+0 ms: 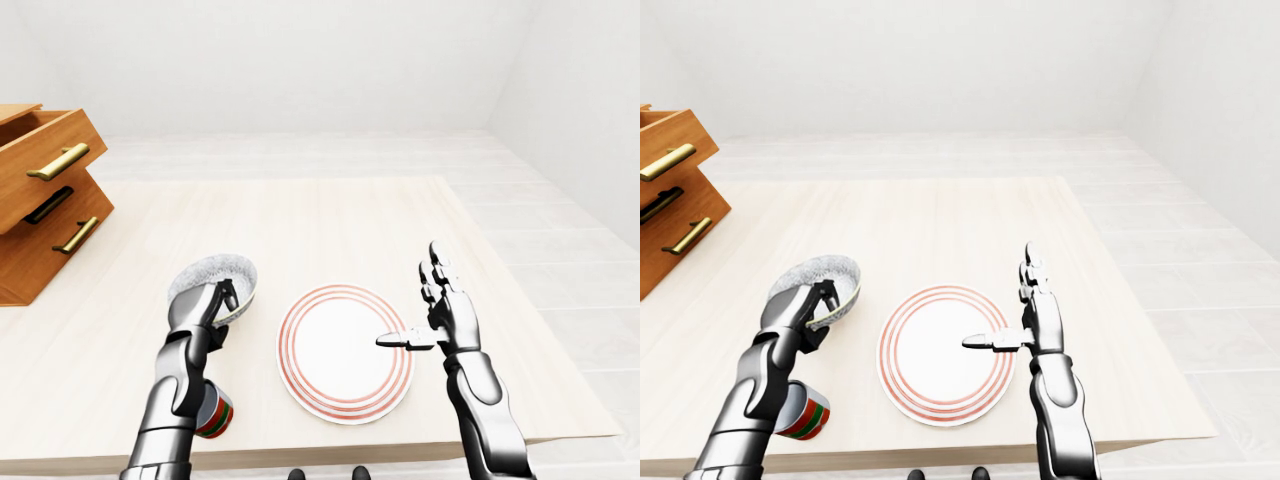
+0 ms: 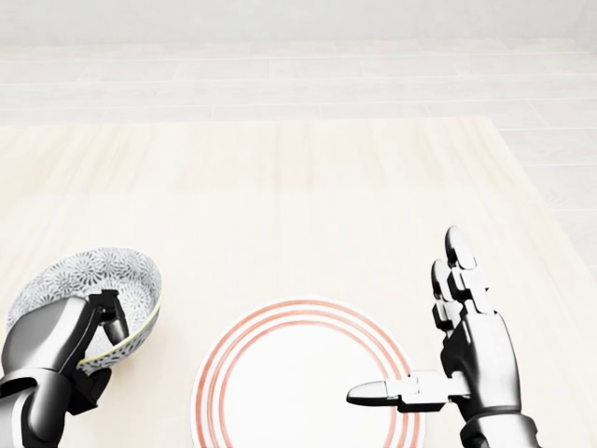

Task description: Put the bowl on the plate.

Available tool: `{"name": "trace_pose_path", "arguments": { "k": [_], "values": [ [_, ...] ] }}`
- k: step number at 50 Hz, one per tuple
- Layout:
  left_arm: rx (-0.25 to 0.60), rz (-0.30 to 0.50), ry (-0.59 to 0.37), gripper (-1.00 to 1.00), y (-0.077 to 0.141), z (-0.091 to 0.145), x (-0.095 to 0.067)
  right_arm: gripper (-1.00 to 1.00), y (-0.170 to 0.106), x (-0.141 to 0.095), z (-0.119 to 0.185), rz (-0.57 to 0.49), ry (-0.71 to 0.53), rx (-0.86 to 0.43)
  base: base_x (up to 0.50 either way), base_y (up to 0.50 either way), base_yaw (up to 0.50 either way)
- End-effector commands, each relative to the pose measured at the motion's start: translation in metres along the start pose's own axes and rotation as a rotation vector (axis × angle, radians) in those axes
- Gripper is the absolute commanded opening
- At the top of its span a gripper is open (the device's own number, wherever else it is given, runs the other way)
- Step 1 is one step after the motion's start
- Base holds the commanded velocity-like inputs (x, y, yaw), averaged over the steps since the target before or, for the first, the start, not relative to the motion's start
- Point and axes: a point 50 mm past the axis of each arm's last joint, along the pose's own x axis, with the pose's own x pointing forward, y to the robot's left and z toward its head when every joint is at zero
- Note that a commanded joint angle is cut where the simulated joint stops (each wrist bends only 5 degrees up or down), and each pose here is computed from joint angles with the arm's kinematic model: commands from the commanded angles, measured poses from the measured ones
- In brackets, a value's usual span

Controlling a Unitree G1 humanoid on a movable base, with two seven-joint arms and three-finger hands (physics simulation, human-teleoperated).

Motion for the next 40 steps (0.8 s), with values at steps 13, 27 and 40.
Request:
{"name": "trace_pose_path", "arguments": {
  "k": [13,27,40],
  "values": [
    [0.029,0.092,-0.067,-1.00,0.028,0.019,-0.014,1.00,-0.001,-0.002,0.000,-0.007,-0.001,-0.001,0.00,0.00,0.00],
    [0.024,0.123,-0.152,-1.00,0.047,0.045,-0.023,1.00,-0.005,-0.007,0.002,-0.025,-0.003,-0.011,0.00,0.00,0.00],
    [0.033,0.116,-0.241,-1.00,0.054,0.074,-0.030,1.00,-0.011,-0.008,0.005,-0.041,-0.016,-0.017,0.00,0.00,0.00]
  ]
}}
